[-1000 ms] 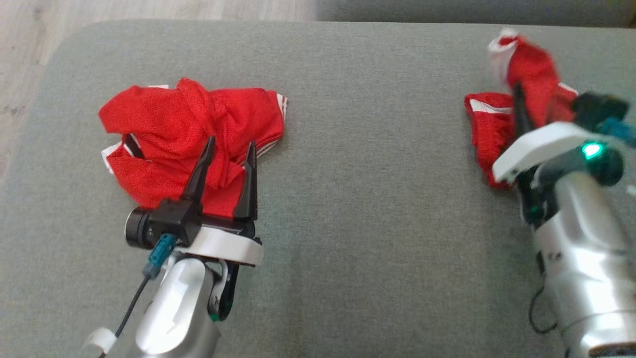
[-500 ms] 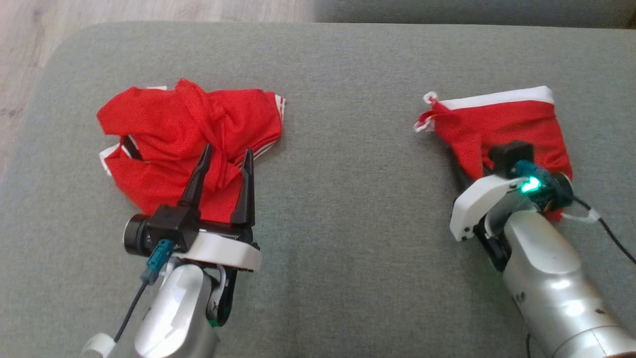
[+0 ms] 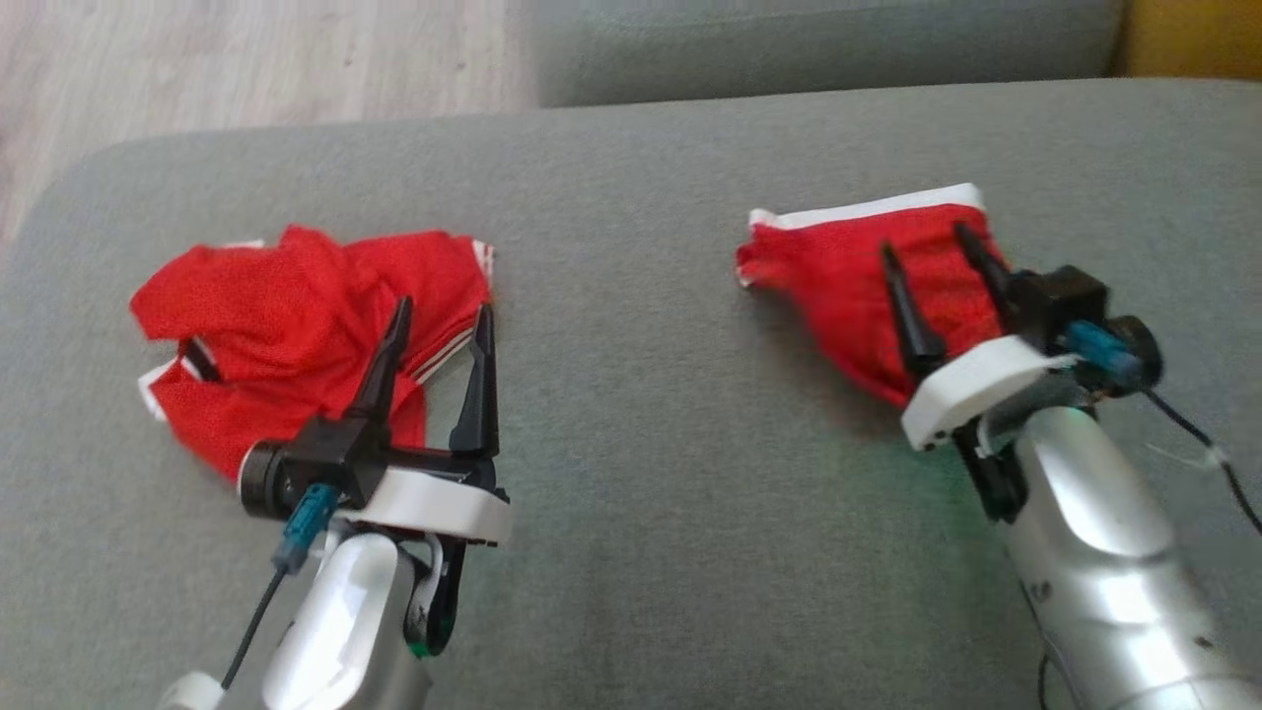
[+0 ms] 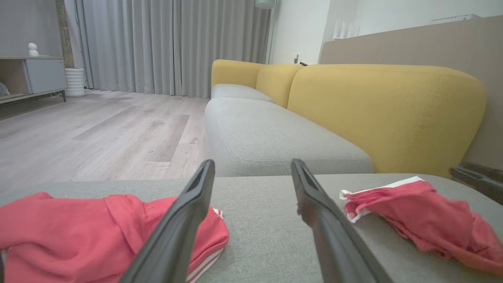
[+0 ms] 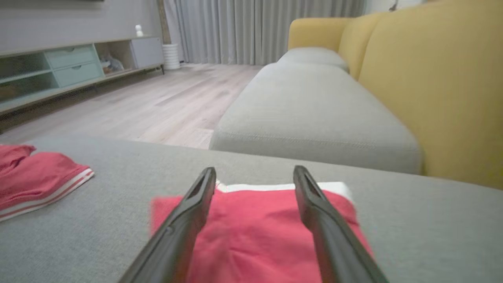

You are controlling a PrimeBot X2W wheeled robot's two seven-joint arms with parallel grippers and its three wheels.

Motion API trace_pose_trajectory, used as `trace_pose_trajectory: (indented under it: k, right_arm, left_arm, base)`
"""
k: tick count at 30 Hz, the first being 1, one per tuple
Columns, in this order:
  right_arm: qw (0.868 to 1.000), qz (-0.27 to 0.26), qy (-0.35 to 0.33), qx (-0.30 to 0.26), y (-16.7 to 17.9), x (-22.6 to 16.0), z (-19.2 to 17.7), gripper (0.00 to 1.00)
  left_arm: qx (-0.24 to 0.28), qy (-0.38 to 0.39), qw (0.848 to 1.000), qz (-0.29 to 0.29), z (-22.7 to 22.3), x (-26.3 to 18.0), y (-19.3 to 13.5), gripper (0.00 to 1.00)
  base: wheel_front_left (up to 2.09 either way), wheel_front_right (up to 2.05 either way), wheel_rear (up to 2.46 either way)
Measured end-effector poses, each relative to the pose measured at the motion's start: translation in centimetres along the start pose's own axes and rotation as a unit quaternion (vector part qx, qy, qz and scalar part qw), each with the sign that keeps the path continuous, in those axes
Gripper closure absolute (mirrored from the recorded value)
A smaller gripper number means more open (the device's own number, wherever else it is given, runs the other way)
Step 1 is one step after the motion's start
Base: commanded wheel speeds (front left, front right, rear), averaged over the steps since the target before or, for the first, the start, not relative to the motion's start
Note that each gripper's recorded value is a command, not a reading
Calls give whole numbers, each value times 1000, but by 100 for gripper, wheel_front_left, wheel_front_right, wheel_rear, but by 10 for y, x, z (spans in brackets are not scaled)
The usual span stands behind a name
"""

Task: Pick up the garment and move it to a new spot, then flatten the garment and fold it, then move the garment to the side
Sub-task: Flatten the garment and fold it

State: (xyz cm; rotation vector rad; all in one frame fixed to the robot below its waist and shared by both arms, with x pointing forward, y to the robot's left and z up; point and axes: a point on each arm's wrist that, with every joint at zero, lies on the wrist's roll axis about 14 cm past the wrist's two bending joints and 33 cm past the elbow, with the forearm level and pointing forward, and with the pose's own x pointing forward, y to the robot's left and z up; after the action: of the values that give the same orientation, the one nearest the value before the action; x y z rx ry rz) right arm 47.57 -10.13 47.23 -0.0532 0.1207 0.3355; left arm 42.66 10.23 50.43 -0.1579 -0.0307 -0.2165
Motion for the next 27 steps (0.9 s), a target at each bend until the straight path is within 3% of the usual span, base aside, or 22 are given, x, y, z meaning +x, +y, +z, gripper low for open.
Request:
trace_pose_trajectory:
  k: [6,13,18,25,26,27]
  right_arm:
    - [995,-76,-63,2,-46,-36,29,0]
    - [987,-151,-60,4,-81,-83,11,0]
    - [984,-168,-45,24,-78,-100,-9,0]
    - [985,-163,-44,21,-76,-91,-11,1]
    - [986,-161,-41,22,-75,-87,-13,86]
    - [986,-157,-40,23,-75,-82,-13,100]
  left_arm:
    - [-4,-12,1000,-26,8,3,-20,0]
    - [-7,-22,999,-44,14,7,-33,0]
    - [-12,-8,999,-44,2,2,-34,0]
    - [-18,7,999,-43,-11,5,-30,0]
    - [-18,11,999,-42,-14,6,-29,0]
    - [-19,15,999,-40,-17,7,-27,0]
  base:
    - [0,0,0]
    - [0,0,0]
    - [0,0,0]
    - [0,0,0]
    - [0,0,0]
    - [0,0,0]
